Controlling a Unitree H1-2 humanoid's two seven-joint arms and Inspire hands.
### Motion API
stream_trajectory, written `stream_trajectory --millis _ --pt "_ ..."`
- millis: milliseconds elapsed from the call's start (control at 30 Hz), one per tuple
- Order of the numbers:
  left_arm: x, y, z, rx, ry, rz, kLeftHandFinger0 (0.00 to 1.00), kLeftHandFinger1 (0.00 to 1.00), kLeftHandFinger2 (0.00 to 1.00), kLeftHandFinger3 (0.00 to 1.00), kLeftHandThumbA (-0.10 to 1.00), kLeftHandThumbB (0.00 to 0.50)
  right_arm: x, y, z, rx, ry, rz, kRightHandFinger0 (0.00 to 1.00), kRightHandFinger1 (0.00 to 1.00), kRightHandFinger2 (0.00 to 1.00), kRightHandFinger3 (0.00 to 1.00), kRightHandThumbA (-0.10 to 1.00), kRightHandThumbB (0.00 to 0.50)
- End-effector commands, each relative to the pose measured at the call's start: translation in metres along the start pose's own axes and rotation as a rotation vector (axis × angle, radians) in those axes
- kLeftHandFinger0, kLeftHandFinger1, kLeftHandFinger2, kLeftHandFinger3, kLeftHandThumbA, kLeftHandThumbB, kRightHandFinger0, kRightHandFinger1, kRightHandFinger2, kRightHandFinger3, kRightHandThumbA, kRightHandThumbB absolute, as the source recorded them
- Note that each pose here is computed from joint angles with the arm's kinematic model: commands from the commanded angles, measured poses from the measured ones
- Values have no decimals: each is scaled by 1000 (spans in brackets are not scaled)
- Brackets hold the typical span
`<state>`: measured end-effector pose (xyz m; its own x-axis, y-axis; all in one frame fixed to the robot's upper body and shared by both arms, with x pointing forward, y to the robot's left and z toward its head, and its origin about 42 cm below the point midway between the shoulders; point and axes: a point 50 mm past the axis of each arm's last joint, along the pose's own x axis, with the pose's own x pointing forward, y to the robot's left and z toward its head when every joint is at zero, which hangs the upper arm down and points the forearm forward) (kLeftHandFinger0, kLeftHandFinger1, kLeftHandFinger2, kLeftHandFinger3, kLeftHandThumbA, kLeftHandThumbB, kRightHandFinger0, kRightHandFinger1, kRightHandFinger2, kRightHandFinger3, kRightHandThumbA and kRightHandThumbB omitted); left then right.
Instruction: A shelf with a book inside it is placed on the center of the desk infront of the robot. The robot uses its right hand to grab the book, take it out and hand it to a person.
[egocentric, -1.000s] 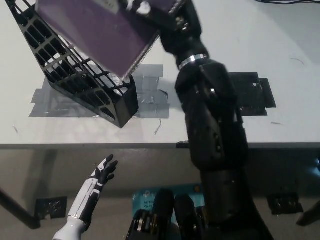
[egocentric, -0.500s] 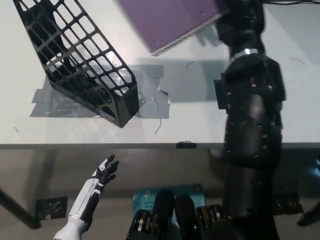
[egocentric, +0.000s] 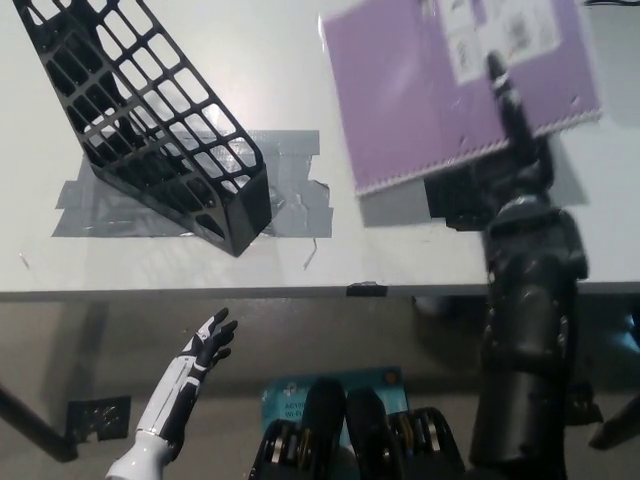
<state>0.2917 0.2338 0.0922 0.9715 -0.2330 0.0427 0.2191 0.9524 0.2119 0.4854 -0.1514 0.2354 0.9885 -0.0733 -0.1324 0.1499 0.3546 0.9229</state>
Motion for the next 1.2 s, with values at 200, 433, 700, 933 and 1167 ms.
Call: stream_trajectory --millis 200,433,700,933,1167 --pt "2 7 10 9 -53 -8 1000 1000 1000 1000 1000 238 17 -28 -40 41 57 -64 0 0 0 240 990 0" --pt "4 8 12 3 -57 -7 1000 1000 1000 1000 1000 236 22 -33 -38 32 43 -91 0 0 0 214 1000 0" --pt "6 8 13 -8 -52 -5 1000 1000 1000 1000 1000 236 12 -22 -27 59 26 181 1000 1000 1000 1000 1000 345" --pt "10 10 16 36 -60 -2 1000 1000 1000 1000 1000 237 -18 17 4 -72 -21 516 1000 1000 1000 1000 1000 452" --pt "12 12 17 20 -68 0 1000 1000 1000 1000 1000 216 -91 68 43 -278 -183 787 1000 1000 1000 1000 1000 440"
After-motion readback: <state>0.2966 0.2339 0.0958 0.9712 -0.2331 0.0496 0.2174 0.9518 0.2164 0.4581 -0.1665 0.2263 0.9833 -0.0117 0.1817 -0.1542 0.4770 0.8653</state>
